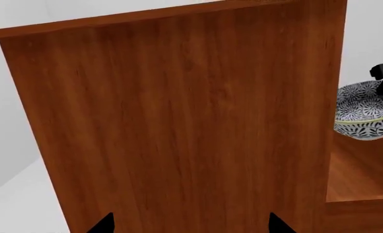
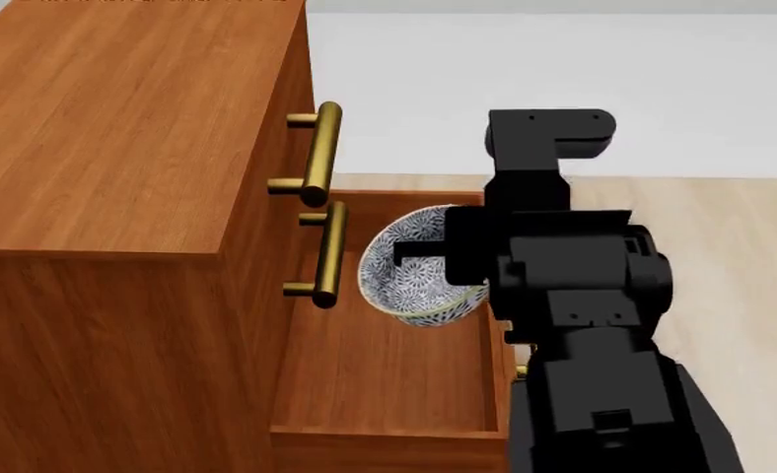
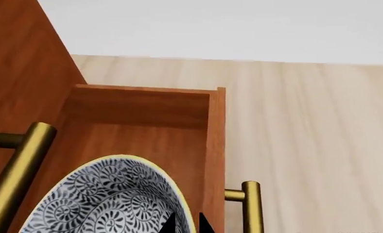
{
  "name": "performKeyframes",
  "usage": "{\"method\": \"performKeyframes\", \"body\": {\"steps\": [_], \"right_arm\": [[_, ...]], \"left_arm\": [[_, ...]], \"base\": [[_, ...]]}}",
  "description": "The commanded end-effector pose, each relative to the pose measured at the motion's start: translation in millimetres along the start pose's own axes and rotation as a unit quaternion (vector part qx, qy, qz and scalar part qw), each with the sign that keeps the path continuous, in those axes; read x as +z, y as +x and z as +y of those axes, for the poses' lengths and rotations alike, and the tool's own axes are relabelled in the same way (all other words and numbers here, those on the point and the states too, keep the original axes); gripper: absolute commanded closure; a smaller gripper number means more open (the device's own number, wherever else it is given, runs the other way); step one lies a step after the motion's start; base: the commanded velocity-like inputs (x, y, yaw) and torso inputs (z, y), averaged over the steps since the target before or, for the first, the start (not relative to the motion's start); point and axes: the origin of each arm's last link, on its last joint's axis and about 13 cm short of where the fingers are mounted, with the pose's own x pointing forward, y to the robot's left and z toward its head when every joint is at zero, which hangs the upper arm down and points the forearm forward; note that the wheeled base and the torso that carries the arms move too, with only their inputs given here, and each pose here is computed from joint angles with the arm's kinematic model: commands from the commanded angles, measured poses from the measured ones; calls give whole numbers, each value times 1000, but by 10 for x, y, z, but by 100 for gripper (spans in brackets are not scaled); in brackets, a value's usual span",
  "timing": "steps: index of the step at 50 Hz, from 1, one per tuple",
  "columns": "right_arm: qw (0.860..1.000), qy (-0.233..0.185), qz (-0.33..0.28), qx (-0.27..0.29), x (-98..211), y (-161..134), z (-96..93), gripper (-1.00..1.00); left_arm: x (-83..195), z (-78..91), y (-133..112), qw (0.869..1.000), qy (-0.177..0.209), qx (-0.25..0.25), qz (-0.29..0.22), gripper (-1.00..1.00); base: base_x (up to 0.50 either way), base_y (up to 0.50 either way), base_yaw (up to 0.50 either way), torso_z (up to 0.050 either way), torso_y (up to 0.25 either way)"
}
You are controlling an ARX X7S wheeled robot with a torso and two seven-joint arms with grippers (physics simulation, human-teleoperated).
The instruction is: Put the bowl in the bottom drawer of the cabinet.
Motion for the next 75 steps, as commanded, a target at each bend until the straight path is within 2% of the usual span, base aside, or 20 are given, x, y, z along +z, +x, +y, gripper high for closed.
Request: {"method": "performKeyframes", "body": {"steps": [1, 75], "right_arm": [[1000, 2, 3, 20, -82, 53, 89, 100], [997, 29, 43, 53, -433, 180, 289, 100]], "left_arm": [[14, 9, -5, 1000, -14, 2, -5, -100], [-32, 14, 4, 1000, -15, 4, 4, -100]], "base": [[0, 0, 0, 0, 0], [0, 0, 0, 0, 0]]}}
